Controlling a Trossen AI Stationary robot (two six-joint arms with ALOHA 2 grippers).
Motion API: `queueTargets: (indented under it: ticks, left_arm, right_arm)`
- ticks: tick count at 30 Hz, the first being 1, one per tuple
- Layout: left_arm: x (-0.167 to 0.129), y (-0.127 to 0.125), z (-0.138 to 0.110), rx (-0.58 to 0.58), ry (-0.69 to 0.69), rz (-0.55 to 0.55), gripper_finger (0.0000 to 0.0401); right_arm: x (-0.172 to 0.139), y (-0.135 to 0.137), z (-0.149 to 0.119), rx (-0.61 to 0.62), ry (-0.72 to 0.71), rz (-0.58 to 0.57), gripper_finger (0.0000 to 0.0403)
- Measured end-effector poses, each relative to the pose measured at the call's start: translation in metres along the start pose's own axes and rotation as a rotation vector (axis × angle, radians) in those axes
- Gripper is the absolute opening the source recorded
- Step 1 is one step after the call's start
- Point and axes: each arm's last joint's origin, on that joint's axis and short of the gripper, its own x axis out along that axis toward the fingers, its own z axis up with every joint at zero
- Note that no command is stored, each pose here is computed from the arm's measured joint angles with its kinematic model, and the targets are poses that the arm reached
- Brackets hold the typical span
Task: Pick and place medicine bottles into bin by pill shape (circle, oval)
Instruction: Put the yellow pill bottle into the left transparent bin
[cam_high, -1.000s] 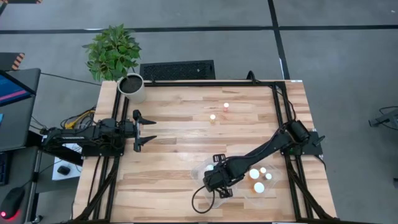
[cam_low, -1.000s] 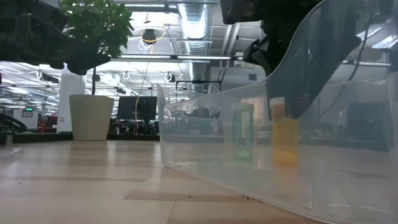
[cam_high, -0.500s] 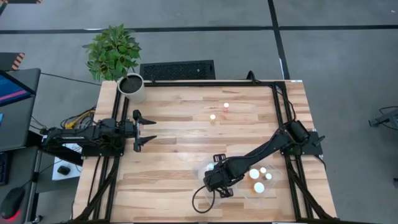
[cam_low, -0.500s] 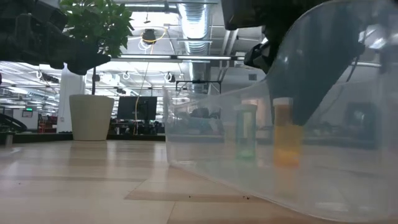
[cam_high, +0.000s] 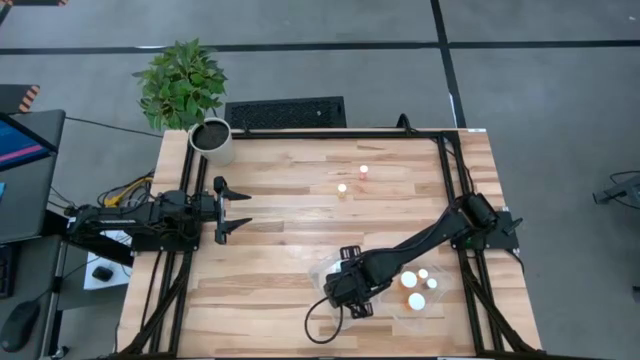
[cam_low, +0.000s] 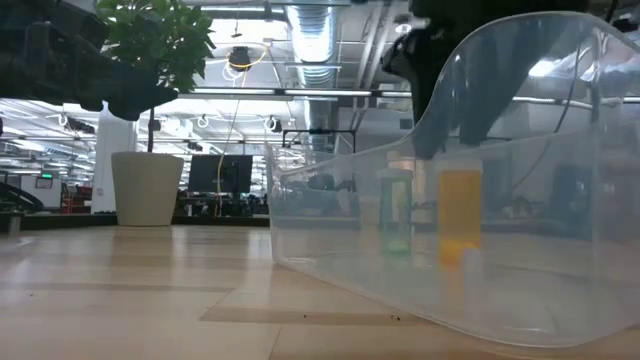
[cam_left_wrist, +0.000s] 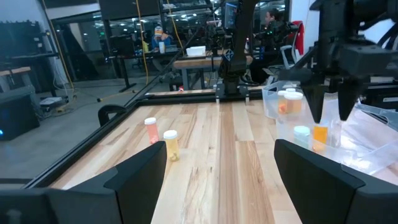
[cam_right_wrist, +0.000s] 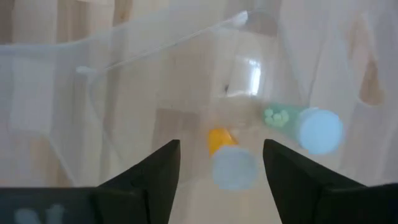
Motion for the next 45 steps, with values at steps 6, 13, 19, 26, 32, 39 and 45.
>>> queueTargets:
  ticks: [6,13,19,26,32,39,45]
  left_arm:
    - [0.000,0.000,0.000,0.000,0.000,0.000,0.0293]
    - [0.000,0.000,0.000,0.000,0.000,0.000,0.0293]
    - [0.000,0.000,0.000,0.000,-0.001,0.000,0.0293]
    - [0.000,0.000,0.000,0.000,0.000,0.000,0.0293]
    - [0.000,0.000,0.000,0.000,-0.001,0.000,0.0293]
    - [0.000,0.000,0.000,0.000,0.000,0.000,0.0293]
    - [0.000,0.000,0.000,0.000,0.000,0.000,0.0293]
  right_arm:
    - [-0.022,-0.003,-0.001,-0.011,0.090,-0.029,0.0234]
    - [-0.052,-0.031,0.003,-0.088,0.102,-0.111,0.0233]
    - [-0.074,-0.083,0.006,-0.063,0.057,-0.217,0.0233]
    - [-0.066,-0.156,0.010,-0.040,0.027,-0.267,0.0233]
    - [-0.042,-0.211,-0.002,-0.002,0.045,-0.244,0.0233]
    - [-0.028,-0.259,-0.014,0.050,-0.032,-0.175,0.0233]
    - [-0.027,-0.278,-0.020,0.090,-0.049,-0.170,0.0243]
